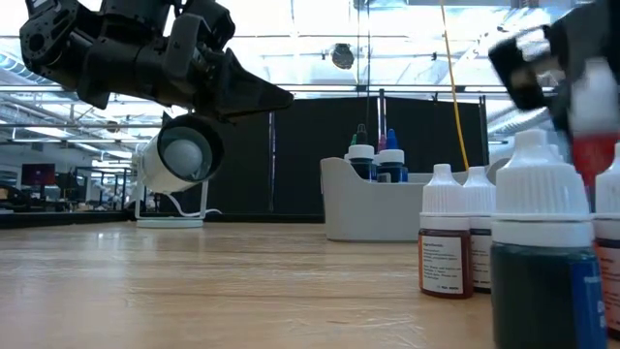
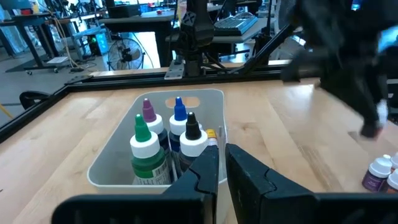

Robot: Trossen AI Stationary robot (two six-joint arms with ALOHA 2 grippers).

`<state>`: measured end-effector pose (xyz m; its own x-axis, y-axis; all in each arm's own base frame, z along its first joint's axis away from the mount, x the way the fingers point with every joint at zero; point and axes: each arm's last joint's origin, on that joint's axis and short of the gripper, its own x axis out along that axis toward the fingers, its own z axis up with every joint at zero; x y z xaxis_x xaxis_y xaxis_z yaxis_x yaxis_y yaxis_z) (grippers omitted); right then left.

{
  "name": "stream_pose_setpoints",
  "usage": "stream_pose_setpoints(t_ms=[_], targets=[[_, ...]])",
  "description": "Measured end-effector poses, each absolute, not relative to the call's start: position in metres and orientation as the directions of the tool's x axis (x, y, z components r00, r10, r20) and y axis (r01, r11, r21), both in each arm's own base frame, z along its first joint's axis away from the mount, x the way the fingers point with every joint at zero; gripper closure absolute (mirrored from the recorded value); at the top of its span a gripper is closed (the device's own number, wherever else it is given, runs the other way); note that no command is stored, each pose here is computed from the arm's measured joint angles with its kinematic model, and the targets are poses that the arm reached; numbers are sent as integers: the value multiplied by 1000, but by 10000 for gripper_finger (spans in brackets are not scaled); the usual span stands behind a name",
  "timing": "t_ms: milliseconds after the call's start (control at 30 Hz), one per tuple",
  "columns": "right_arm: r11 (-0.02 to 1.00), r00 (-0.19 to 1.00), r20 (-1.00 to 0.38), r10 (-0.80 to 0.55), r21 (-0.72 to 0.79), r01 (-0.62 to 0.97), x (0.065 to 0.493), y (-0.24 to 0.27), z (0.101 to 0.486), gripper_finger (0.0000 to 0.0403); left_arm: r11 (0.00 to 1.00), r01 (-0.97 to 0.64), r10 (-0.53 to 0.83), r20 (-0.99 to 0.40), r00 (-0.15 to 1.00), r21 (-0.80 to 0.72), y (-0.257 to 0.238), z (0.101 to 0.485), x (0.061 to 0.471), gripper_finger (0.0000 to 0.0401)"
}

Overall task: Pick & Place food coloring
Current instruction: Put the small red food coloring bottle into the gray bin

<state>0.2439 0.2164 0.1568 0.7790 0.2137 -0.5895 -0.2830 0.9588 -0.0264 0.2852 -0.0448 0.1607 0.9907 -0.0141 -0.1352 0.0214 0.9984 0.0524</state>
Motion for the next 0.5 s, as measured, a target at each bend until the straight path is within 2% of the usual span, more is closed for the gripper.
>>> stream_pose_setpoints(t_ms=[133, 300, 500], targets=[[947, 792, -575, 205, -86, -308, 234, 200, 191, 354, 998, 20, -11, -149, 989, 54, -45, 159, 285, 366], [938, 853, -496, 162, -191, -288, 217, 177, 237, 355, 998, 20, -11, -152, 988, 55, -45, 159, 285, 366], [970, 920, -392, -17, -230, -80, 207, 146, 269, 347, 998, 20, -10, -170, 985, 55, -45, 157, 285, 366]])
